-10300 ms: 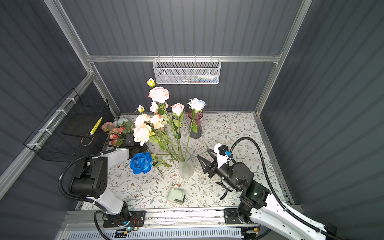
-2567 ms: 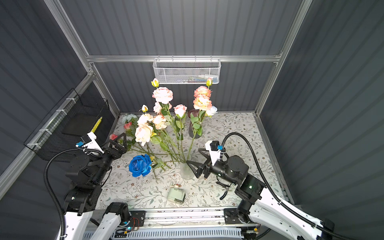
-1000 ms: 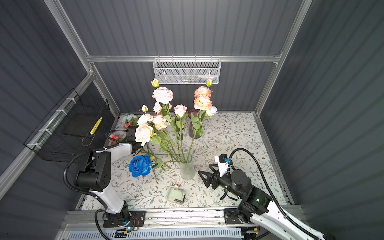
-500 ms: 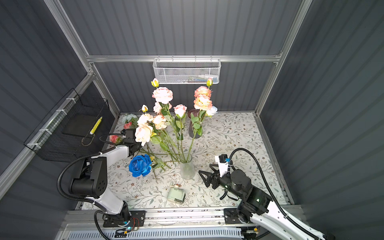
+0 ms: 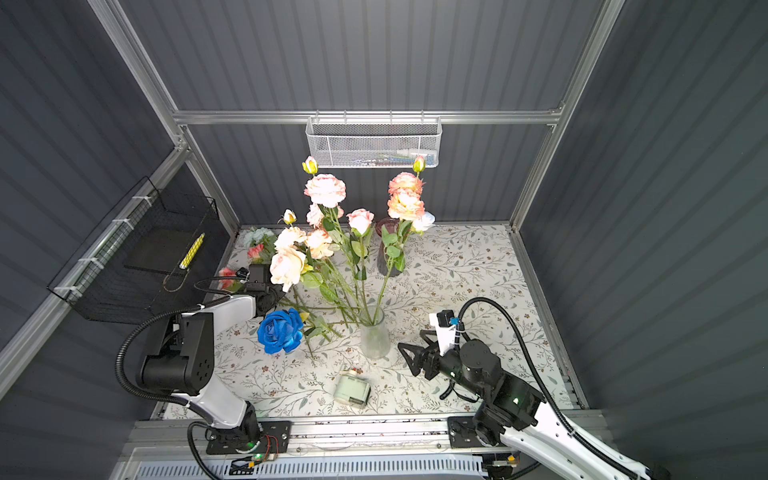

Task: Arrange the flowers into the vase
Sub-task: 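Grasp a pink rose stem in the loose bunch with the left gripper, then lift the pink rose high with left gripper while right gripper rises toward it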

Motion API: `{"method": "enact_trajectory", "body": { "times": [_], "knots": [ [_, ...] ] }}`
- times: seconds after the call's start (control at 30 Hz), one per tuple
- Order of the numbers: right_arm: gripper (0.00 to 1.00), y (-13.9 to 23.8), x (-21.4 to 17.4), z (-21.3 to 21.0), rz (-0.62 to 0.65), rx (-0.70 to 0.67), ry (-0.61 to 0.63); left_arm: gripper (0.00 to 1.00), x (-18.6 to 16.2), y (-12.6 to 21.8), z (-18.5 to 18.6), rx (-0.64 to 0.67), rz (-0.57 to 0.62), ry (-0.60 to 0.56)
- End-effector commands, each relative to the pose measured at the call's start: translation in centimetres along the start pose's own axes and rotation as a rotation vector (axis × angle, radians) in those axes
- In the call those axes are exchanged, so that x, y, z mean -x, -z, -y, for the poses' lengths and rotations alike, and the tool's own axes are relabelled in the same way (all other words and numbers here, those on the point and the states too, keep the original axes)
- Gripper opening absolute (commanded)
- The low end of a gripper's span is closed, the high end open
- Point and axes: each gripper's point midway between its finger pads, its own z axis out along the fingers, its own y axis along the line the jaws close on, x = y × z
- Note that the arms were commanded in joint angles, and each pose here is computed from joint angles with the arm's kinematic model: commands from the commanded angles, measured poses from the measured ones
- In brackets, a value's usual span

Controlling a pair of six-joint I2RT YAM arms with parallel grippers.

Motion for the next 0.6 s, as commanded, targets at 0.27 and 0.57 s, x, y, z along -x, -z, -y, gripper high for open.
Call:
{"method": "enact_trajectory", "body": {
  "times": [0.27, 0.57],
  "knots": [
    [0.86, 2.0, 2.4, -0.4, 0.116, 0.019, 0.003, 0.20, -0.2, -1.9, 0.4, 0.000, -0.005, -0.002],
    [0.86, 2.0, 2.5, -0.3, 0.116, 0.013, 0.001, 0.00, 3.5, 2.6, 1.9, -0.097, 0.122, 0.050]
  ]
}}
